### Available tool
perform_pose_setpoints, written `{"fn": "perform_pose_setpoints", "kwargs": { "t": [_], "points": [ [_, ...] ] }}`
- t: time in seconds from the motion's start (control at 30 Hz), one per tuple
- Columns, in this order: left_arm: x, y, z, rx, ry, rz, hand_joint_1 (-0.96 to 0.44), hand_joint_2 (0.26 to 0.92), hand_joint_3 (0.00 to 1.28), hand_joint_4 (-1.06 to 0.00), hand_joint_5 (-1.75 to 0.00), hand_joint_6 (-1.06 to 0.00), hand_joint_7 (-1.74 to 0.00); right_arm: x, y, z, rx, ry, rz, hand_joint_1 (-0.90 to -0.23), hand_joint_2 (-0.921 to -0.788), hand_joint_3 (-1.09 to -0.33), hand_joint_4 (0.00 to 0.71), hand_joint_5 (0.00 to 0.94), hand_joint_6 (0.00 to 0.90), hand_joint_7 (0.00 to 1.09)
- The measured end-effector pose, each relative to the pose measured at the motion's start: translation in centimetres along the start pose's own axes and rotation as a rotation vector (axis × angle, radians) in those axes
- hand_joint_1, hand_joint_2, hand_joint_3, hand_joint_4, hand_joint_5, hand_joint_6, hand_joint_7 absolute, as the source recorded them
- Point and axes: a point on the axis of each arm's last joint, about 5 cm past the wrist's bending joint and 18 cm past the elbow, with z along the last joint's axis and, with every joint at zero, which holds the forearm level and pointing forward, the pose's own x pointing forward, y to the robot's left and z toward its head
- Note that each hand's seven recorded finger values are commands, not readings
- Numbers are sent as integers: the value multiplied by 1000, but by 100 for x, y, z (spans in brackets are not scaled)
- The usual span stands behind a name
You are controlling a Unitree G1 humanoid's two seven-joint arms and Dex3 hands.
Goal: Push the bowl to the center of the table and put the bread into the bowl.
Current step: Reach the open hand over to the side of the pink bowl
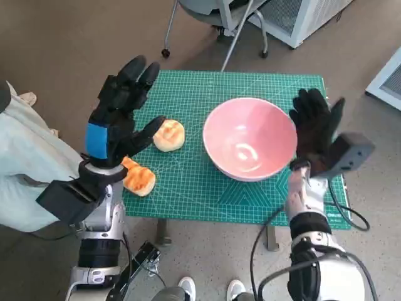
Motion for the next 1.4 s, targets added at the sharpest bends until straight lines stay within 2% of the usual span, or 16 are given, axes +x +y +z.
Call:
{"fn": "perform_pose_setpoints", "kwargs": {
  "t": [0.23,0.5,0.67,0.8,0.97,1.1,1.27,1.4],
  "points": [
    [-57,34,34,20,-2,11,-393,921,250,-400,-3,-369,-278,27,156,11,2,11,21,-495,-921,-775,275,4,40,747],
    [-133,77,52,48,14,23,-391,921,253,-405,-4,-375,-256,23,281,-23,5,62,53,-461,-921,-807,226,0,4,755],
    [-202,128,70,90,35,17,-391,921,256,-403,-2,-369,-244,24,281,-24,10,67,60,-486,-921,-807,225,2,0,745],
    [-268,250,114,172,64,-13,-395,921,261,-401,-1,-361,-235,30,280,-5,8,41,74,-536,-921,-798,249,13,0,756],
    [-320,514,243,363,142,-141,-401,921,239,-401,-1,-346,-226,54,262,71,-12,-48,105,-554,-921,-780,279,19,24,725],
    [-315,761,410,526,227,-272,-374,921,148,-397,0,-338,-218,86,240,180,-40,-159,169,-559,-921,-764,315,23,57,687],
    [-237,997,612,673,355,-436,-325,903,51,-335,0,-337,-198,122,256,375,-120,-354,320,-560,-921,-762,347,33,74,683],
    [-172,1093,703,722,446,-527,-276,872,14,-290,0,-343,-173,120,303,509,-180,-506,438,-538,-921,-771,356,30,69,706]
  ]
}}
